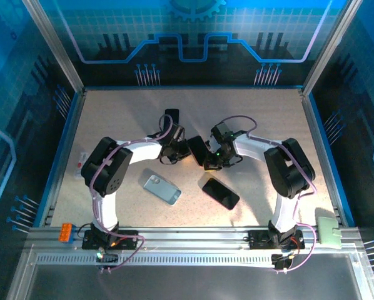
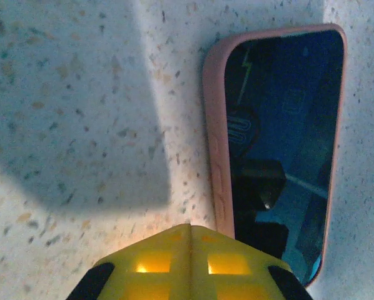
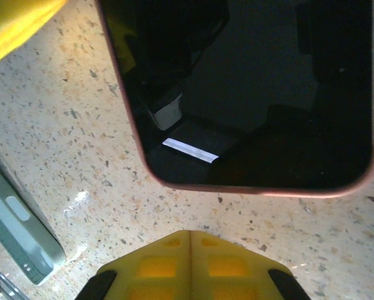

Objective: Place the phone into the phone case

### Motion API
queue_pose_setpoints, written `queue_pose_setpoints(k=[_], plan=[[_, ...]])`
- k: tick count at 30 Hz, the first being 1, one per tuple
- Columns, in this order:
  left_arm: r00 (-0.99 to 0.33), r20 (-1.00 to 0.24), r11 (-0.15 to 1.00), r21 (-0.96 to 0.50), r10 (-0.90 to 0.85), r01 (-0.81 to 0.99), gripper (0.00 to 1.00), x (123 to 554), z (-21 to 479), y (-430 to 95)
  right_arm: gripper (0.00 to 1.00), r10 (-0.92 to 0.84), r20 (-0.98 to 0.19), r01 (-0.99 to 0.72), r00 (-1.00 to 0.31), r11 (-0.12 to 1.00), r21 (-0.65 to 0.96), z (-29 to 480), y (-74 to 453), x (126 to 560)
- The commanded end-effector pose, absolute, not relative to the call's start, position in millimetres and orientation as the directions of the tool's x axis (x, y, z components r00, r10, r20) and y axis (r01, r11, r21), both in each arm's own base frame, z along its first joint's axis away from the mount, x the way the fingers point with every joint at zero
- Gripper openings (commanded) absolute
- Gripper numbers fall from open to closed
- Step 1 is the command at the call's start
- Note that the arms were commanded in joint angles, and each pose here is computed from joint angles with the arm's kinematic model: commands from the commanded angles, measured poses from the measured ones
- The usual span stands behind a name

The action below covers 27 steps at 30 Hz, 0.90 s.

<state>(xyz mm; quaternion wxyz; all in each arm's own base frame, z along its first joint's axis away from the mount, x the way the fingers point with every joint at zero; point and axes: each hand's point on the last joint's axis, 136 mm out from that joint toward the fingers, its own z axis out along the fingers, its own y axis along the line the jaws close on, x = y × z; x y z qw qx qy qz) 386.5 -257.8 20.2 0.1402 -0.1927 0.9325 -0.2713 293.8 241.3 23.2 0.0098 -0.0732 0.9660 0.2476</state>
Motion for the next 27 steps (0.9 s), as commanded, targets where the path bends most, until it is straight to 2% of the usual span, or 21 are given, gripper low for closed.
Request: queue_pose_setpoints(k=[1,11,20,27], plan=[[-0.877,-0.167,0.771,-0.568,-0.450,-0.287,0.05,399.6,20.2,-263.8,0.00,-0.150,-0.054,-0.157,-0.987,0.857,0.491,19.7,245.4,299.2],[-0.865,-0.175,0.766,-0.568,-0.469,-0.300,0.05,423.1,15.2,-264.4,0.00,-0.112,-0.080,-0.137,-0.991,0.863,0.487,14.6,248.3,333.0],[-0.842,-0.210,0.744,-0.602,-0.497,-0.289,0.06,455.6,36.9,-254.8,0.00,-0.056,-0.131,-0.116,-0.990,0.855,0.505,24.7,254.1,385.8],[-0.825,-0.228,0.725,-0.629,-0.518,-0.281,0.06,463.4,53.8,-243.7,0.00,-0.044,-0.134,-0.108,-0.990,0.843,0.527,25.9,259.3,406.8]])
